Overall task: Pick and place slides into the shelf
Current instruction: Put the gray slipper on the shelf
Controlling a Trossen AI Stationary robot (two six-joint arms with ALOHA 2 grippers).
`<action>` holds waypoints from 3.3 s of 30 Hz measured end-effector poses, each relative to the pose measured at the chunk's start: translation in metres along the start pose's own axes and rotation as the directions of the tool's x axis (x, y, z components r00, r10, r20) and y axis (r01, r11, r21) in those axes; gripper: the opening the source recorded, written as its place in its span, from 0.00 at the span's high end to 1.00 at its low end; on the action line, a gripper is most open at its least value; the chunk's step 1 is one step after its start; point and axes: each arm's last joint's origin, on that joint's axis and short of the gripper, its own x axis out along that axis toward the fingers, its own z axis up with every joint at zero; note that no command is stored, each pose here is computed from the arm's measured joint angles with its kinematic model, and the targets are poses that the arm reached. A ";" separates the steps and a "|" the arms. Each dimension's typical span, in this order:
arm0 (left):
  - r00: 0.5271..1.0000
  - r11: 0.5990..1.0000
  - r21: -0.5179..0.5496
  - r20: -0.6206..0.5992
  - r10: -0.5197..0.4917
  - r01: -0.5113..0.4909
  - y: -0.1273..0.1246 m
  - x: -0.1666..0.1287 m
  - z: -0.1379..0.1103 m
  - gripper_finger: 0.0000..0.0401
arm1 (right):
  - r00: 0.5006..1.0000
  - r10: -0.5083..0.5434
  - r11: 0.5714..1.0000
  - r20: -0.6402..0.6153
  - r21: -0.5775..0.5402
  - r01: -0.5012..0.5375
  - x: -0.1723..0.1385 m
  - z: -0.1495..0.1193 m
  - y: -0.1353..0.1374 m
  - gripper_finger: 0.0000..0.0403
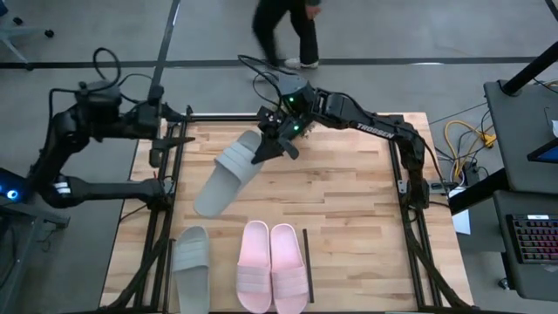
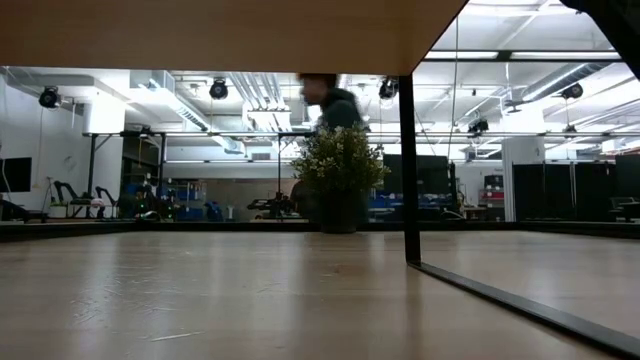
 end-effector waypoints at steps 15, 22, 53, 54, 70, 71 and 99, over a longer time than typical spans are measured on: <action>0.998 0.985 0.168 -0.038 0.040 -0.033 0.006 0.011 0.003 0.52 | 0.990 -0.117 0.993 0.081 0.013 0.116 -0.034 0.011 -0.025 0.98; 0.997 0.983 0.184 -0.078 0.025 -0.010 0.011 0.028 0.002 0.52 | 0.986 -0.123 0.992 0.114 -0.009 0.125 -0.041 0.015 -0.028 0.98; 0.912 0.875 -0.283 -0.004 -0.411 0.393 0.022 0.045 0.053 0.52 | 1.000 0.013 0.992 -0.005 -0.126 -0.013 -0.011 0.002 -0.013 0.98; 0.909 0.872 -0.286 -0.011 -0.417 0.396 0.023 0.044 0.054 0.52 | 1.000 0.019 0.991 -0.010 -0.136 -0.020 -0.007 0.001 -0.010 0.98; 0.819 0.772 -0.439 -0.126 -0.560 0.460 0.030 0.070 0.056 0.52 | 0.998 0.033 0.975 -0.058 -0.217 -0.045 0.021 -0.010 0.009 0.98; 0.819 0.771 -0.439 -0.125 -0.560 0.461 0.030 0.071 0.057 0.52 | 0.998 0.035 0.974 -0.059 -0.220 -0.047 0.022 -0.011 0.010 0.98; 0.693 0.633 -0.556 -0.134 -0.708 0.539 0.028 0.111 0.048 0.52 | 0.994 0.064 0.944 -0.087 -0.317 -0.088 0.032 -0.016 0.019 0.98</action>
